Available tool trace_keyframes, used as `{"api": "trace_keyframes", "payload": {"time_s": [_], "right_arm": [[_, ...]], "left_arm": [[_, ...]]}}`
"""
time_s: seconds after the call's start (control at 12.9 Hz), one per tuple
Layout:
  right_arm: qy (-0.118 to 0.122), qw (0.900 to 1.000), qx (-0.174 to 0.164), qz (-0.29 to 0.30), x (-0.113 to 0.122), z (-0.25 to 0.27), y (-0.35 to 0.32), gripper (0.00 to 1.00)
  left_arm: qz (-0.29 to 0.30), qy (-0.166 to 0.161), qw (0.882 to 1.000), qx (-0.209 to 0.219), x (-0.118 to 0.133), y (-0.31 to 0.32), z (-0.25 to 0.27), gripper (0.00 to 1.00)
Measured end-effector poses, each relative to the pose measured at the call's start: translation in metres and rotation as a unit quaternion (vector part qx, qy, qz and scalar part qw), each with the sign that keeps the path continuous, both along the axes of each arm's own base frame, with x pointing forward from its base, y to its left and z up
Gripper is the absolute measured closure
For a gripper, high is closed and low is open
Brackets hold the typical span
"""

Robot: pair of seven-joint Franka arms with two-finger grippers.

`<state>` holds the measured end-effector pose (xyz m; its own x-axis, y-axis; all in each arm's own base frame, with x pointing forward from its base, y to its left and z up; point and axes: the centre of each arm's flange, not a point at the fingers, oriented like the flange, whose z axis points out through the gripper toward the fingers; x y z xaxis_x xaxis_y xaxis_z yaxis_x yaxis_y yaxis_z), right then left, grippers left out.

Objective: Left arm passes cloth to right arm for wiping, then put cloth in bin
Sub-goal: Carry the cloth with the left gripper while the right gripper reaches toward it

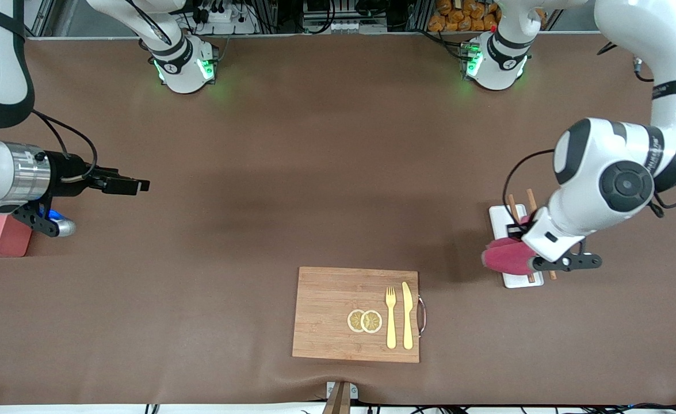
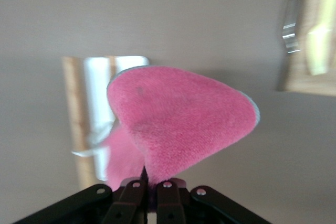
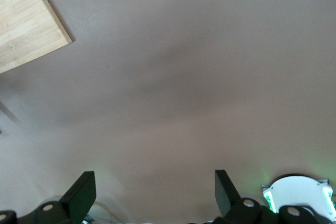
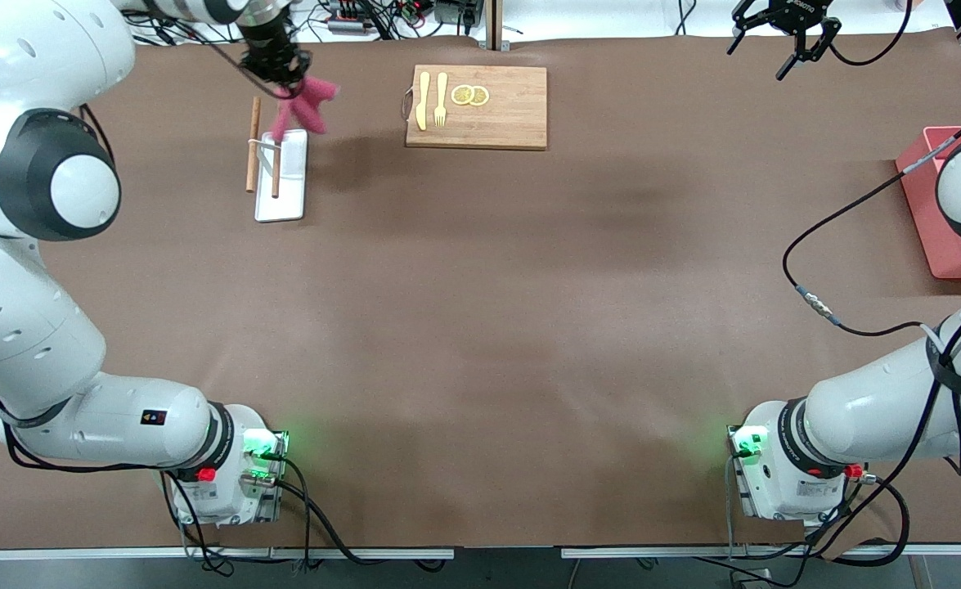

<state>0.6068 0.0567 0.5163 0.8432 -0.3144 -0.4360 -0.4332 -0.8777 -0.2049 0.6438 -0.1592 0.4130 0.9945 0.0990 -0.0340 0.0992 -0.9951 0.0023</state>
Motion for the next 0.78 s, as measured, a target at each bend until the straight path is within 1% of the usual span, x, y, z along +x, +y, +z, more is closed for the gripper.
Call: {"api": "trace_keyframes", "payload": {"time_s": [0.16, 0.23, 0.31, 0.47, 0.62, 0.78], "right_arm": [[0.016, 0.999, 0.015, -0.037, 0.000, 0.002, 0.010, 0.00], [0.022, 0.998, 0.024, -0.049, 0.000, 0.003, 0.012, 0.00], [0.023, 0.998, 0.030, -0.057, 0.001, 0.004, 0.013, 0.00], [0.012, 0.996, 0.031, -0.078, 0.006, 0.004, 0.013, 0.00], [-0.001, 0.995, 0.033, -0.090, 0.014, -0.001, 0.021, 0.00], [-0.010, 0.996, 0.034, -0.087, 0.021, -0.014, 0.043, 0.00]], "left_arm": [[0.064, -0.002, 0.997, -0.033, -0.010, -0.051, 0.017, 0.96], [0.100, 0.003, 0.994, -0.049, -0.017, -0.077, 0.024, 0.96], [0.134, 0.009, 0.989, -0.064, -0.024, -0.104, 0.030, 0.96], [0.202, 0.016, 0.975, -0.092, -0.038, -0.163, 0.038, 0.96], [0.284, 0.014, 0.951, -0.121, -0.054, -0.222, 0.037, 0.96], [0.355, 0.008, 0.922, -0.157, -0.072, -0.274, 0.034, 0.96]]}}
